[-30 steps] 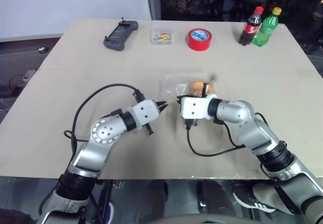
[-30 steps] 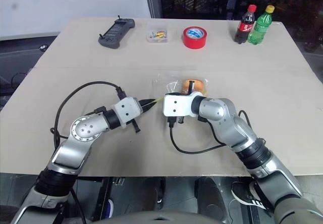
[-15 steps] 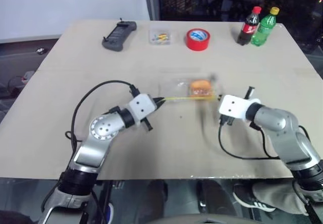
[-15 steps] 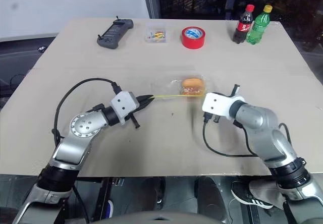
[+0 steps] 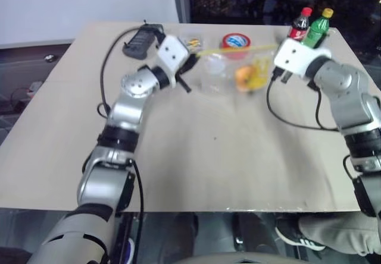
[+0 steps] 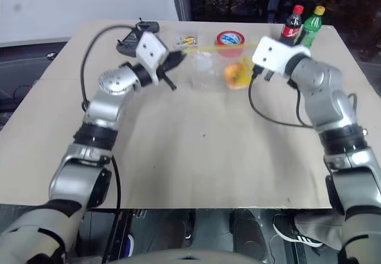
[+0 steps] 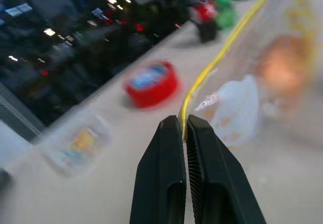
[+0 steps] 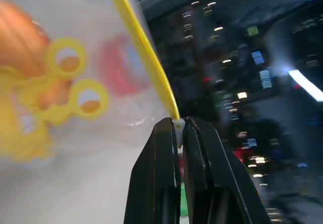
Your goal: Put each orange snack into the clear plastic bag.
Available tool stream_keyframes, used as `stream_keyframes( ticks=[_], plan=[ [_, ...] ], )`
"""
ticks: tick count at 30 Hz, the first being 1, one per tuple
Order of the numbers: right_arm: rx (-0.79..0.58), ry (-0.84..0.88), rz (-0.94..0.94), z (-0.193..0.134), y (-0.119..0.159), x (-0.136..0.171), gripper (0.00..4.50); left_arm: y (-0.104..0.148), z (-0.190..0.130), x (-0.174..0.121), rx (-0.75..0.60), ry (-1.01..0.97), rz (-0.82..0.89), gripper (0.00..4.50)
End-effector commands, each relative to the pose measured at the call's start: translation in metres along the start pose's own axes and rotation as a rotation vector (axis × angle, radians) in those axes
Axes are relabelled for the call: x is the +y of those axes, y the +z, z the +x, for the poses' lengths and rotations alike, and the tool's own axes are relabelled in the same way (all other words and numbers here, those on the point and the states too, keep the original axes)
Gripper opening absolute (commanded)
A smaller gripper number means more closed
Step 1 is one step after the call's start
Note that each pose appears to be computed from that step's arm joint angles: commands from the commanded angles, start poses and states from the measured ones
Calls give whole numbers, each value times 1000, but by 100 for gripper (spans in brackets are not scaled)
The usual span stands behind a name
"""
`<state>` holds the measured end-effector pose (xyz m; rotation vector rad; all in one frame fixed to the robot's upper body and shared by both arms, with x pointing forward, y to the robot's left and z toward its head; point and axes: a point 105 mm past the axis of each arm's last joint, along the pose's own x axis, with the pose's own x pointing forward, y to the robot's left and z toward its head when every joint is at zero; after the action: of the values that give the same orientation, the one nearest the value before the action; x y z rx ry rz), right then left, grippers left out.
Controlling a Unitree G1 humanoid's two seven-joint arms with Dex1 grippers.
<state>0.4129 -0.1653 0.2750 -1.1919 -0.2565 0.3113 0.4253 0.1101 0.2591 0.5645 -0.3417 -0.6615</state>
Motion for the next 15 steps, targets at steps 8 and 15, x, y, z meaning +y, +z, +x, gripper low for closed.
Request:
stream_keyframes(
  ticks=[8,15],
  plan=[
    [-87,189,163,-82,-5,57,12,-18,-50,-57,-50,-124,71,0],
    [-1,367,348,-115,-16,111,155,-37,-92,-103,48,-277,-112,150]
  ],
)
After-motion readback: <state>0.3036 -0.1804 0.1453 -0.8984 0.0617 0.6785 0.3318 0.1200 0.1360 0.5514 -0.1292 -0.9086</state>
